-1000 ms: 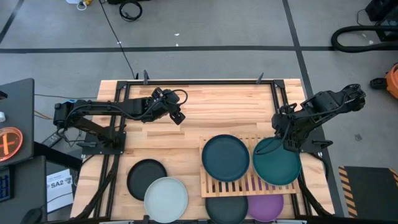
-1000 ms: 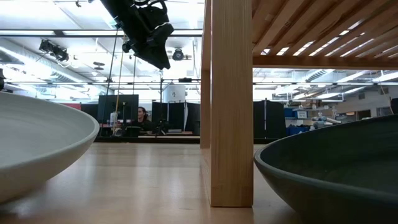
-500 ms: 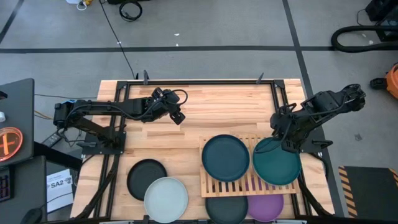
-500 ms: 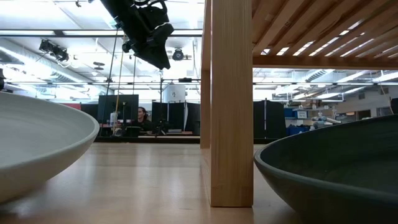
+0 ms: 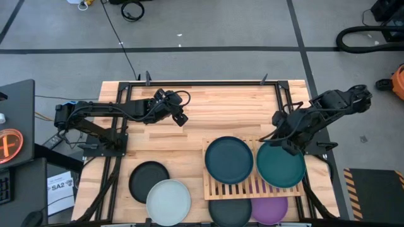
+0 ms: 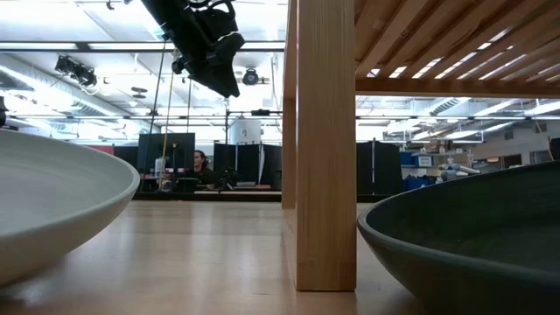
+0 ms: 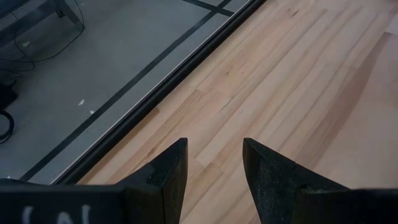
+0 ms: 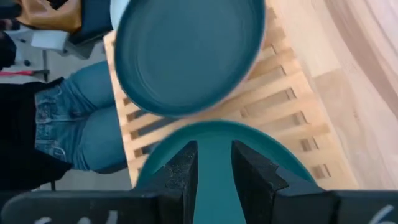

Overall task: Place and stack plates onto a shelf
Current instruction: Stack the off white plate on top of the dark green plate

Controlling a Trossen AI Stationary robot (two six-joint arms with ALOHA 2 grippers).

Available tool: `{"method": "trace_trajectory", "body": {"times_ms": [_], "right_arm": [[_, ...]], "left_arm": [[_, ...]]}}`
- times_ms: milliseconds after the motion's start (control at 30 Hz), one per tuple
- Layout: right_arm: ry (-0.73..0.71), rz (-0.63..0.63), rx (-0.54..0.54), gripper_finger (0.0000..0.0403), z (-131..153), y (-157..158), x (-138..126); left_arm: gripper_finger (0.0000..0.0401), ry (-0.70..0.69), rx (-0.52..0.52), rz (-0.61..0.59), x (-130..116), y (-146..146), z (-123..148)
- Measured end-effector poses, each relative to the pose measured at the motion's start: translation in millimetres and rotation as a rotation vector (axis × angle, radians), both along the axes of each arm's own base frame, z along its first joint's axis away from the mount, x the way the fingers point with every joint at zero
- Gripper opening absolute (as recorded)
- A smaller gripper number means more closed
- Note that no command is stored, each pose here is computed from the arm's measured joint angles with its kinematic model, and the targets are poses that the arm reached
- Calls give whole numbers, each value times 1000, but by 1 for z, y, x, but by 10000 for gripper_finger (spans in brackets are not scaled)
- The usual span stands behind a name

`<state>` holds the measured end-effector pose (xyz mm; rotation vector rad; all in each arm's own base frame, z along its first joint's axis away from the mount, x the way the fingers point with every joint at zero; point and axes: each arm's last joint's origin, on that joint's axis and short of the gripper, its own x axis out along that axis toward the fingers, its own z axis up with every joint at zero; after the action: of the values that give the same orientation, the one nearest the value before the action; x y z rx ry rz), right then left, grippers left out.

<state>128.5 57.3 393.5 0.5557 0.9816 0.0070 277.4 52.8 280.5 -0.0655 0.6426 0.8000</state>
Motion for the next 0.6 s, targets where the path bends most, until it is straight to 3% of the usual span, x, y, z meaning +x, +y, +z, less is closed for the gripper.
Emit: {"method": "trace_trajectory", "body": {"times_ms": [200,367,600], "right_arm": [[-10,27,-26,103,-2,5,11],[-60,62,-155,103,-5,7,23],[-240,156,-279,103,0,16,46]], "left_arm": [[160,2,-10,-18,0,0,0],[160,11,-97,-167,1,-5,0],[160,5,-276,-407,0,-30,1]]}}
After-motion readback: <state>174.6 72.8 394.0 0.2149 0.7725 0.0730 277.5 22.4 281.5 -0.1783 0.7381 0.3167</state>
